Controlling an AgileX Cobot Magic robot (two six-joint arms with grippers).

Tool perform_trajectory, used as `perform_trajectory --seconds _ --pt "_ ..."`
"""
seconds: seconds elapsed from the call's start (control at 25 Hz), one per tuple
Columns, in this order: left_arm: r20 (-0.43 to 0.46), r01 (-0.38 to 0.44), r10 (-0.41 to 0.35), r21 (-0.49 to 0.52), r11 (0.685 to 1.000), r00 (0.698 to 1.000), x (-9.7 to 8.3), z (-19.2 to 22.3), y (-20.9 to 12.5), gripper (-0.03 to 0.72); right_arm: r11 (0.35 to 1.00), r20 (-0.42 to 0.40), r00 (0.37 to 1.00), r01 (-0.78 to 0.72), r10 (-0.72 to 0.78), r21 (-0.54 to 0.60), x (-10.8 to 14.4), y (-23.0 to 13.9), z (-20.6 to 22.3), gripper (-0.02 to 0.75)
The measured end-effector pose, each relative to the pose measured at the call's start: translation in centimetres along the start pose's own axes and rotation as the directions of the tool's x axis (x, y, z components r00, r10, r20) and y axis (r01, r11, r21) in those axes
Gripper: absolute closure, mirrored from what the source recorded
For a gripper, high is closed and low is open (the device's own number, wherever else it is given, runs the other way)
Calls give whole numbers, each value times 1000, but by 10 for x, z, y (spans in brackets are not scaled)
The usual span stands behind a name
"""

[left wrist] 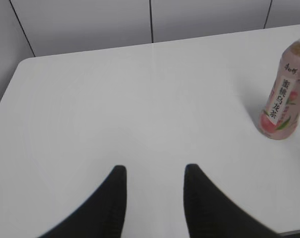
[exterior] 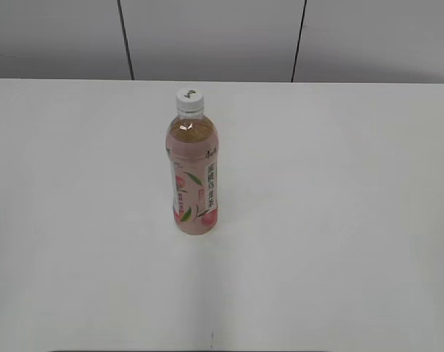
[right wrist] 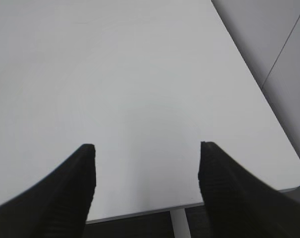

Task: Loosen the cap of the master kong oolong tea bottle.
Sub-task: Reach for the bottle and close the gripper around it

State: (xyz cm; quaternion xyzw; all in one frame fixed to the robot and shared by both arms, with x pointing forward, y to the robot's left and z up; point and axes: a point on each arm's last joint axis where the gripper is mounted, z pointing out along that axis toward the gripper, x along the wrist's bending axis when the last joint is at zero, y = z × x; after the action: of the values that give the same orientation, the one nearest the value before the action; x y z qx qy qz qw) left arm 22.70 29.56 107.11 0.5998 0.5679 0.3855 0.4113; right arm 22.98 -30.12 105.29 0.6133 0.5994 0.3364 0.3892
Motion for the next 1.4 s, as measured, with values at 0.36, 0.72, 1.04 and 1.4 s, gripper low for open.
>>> perform_trajectory --seconds 0.36,0.72,1.04,1.4 --pt "166 4 9 -80 997 986 -14 15 29 443 991 -145 989 4 16 135 12 32 24 244" --pt "174 34 -4 -169 985 985 -10 72 57 419 994 -272 960 -41 68 103 23 85 62 244" --pt "106 61 -37 -232 971 994 -2 115 26 365 998 -260 964 -46 57 49 23 105 104 244" --pt "286 -56 103 -167 984 953 -28 129 21 358 976 -308 950 18 50 215 29 98 159 244"
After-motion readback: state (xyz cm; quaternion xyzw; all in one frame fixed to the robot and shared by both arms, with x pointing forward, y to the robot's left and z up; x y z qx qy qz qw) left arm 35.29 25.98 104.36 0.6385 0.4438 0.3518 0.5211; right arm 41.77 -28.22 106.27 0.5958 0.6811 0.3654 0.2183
